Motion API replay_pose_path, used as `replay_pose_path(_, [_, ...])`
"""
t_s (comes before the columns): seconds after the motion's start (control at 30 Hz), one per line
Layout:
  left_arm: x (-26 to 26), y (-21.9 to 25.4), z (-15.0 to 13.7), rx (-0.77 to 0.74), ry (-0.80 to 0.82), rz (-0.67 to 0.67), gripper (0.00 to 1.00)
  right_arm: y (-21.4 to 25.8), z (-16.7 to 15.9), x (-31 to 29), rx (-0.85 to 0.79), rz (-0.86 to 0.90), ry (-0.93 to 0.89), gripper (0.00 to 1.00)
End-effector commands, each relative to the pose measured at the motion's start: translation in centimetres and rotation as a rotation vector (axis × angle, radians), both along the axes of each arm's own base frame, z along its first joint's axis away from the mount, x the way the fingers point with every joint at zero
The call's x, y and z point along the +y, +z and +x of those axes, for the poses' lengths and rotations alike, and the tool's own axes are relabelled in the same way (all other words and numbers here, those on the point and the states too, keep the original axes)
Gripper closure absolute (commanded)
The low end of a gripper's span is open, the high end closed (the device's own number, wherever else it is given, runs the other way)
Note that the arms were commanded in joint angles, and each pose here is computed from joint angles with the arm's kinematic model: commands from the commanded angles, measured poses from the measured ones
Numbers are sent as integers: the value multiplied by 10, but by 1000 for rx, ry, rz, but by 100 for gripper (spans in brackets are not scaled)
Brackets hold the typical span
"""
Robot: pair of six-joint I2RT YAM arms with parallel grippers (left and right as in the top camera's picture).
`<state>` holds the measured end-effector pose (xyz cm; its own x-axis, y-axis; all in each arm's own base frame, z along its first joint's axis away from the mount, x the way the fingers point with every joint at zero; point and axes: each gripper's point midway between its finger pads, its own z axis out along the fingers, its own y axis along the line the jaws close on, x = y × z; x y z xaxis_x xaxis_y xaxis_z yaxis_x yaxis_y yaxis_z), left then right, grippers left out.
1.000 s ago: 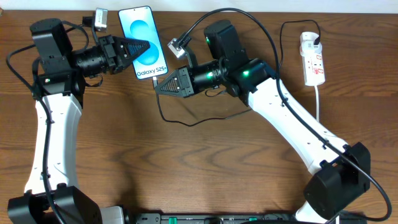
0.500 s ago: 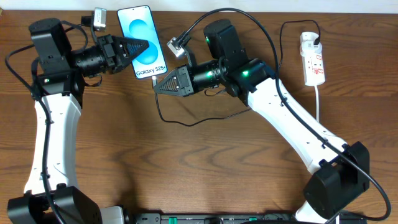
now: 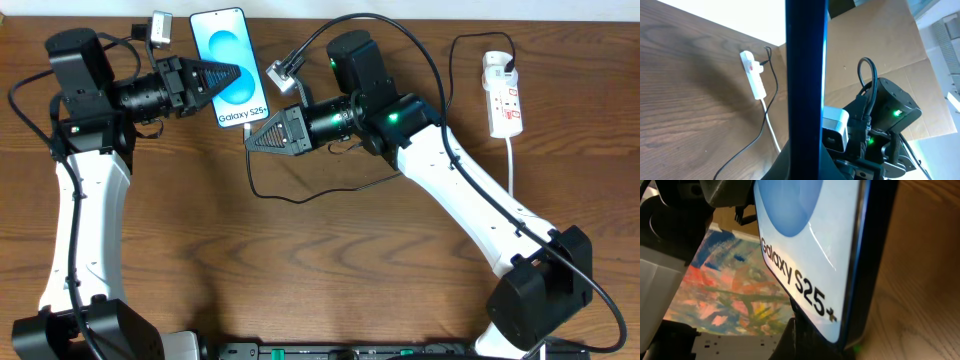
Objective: Plug charger to phone and switch on socket
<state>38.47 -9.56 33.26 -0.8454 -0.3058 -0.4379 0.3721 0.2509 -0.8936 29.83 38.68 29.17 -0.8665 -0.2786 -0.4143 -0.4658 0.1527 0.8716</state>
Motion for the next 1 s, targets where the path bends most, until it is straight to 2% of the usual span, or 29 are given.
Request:
replay_pose_path(0.0, [-7,20,-14,-77,-83,-16,93,7,-3,3,-17,20,18,99])
replay_pose_path(0.97, [-10,24,-22,-110,-132,-29,93,13,-10,-2,-29,65,81,99])
